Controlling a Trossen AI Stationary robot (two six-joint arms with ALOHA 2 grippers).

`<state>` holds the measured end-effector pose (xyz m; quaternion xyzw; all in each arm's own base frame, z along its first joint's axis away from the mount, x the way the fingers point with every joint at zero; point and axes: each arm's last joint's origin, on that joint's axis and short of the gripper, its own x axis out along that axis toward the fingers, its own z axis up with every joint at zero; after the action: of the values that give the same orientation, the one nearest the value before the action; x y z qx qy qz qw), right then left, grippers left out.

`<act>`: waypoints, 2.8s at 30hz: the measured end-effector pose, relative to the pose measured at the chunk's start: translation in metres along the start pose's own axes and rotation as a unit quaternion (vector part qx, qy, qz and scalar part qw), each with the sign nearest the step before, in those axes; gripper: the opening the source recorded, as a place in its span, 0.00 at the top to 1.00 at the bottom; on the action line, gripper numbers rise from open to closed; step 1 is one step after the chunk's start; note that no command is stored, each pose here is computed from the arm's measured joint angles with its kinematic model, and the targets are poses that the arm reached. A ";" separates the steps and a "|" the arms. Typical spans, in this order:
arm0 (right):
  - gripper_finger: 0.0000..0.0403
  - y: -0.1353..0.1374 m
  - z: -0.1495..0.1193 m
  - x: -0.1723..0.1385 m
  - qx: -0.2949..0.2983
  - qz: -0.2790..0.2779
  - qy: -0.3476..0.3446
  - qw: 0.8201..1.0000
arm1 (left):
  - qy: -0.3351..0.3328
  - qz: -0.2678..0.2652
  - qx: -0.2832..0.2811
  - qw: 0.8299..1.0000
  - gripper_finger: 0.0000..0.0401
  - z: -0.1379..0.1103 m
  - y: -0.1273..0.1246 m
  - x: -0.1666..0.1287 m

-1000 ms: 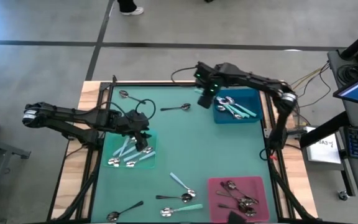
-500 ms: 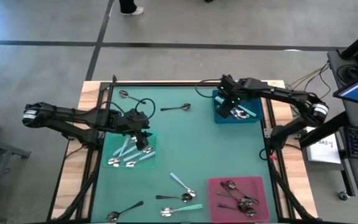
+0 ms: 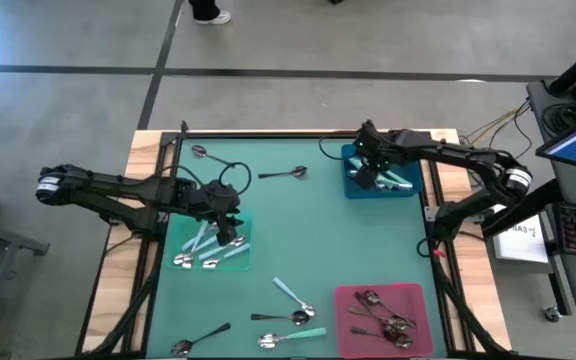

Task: Sort silverware by color (type)
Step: Put the black spoon into the red bin

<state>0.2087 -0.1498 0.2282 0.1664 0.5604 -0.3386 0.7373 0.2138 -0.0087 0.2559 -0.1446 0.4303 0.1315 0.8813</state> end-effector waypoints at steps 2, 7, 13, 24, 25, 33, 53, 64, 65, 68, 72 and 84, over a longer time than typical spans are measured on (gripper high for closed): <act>0.51 0.002 0.004 -0.007 -0.002 0.005 -0.017 1.000 | -0.002 0.000 -0.002 1.000 0.62 0.000 0.000 0.000; 0.52 0.025 0.016 -0.014 -0.044 0.072 -0.070 0.994 | -0.017 -0.007 -0.017 1.000 0.62 0.003 -0.002 0.000; 0.52 0.065 0.035 -0.004 -0.135 0.136 -0.159 0.969 | -0.017 -0.007 -0.019 1.000 0.62 0.003 -0.002 0.000; 0.52 0.103 0.094 0.044 -0.207 0.130 -0.169 0.955 | -0.014 -0.009 -0.016 1.000 0.62 0.003 -0.002 0.000; 0.52 0.106 0.100 0.047 -0.214 0.128 -0.164 0.954 | -0.013 -0.009 -0.015 1.000 0.62 0.003 -0.002 0.000; 0.52 0.123 0.135 0.073 -0.254 0.125 -0.127 0.951 | 0.004 -0.001 -0.012 1.000 0.62 -0.001 0.000 0.000; 0.56 0.128 0.175 0.129 -0.251 0.156 -0.071 0.953 | 0.013 0.003 0.020 1.000 0.62 -0.003 0.000 0.000; 0.89 0.131 0.178 0.134 -0.262 0.193 -0.027 0.945 | 0.012 0.007 0.020 1.000 0.62 -0.003 0.001 0.000; 0.93 0.131 0.178 0.134 -0.262 0.197 -0.025 0.945 | 0.012 0.007 0.018 1.000 0.62 -0.003 0.001 0.000; 0.97 0.130 0.177 0.134 -0.255 0.198 -0.019 0.946 | 0.013 0.007 0.016 1.000 0.62 -0.003 0.001 0.000; 0.97 0.126 0.177 0.133 -0.246 0.202 -0.013 0.948 | 0.017 0.009 0.017 1.000 0.62 -0.004 0.001 0.001; 0.98 0.100 0.182 0.065 -0.249 0.174 -0.053 0.951 | -0.065 0.047 -0.014 0.997 0.62 -0.037 0.013 0.043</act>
<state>0.4165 -0.2126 0.2115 0.0547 0.5497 -0.0635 0.8311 0.2081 -0.0051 0.1983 -0.1283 0.3761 0.1878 0.8982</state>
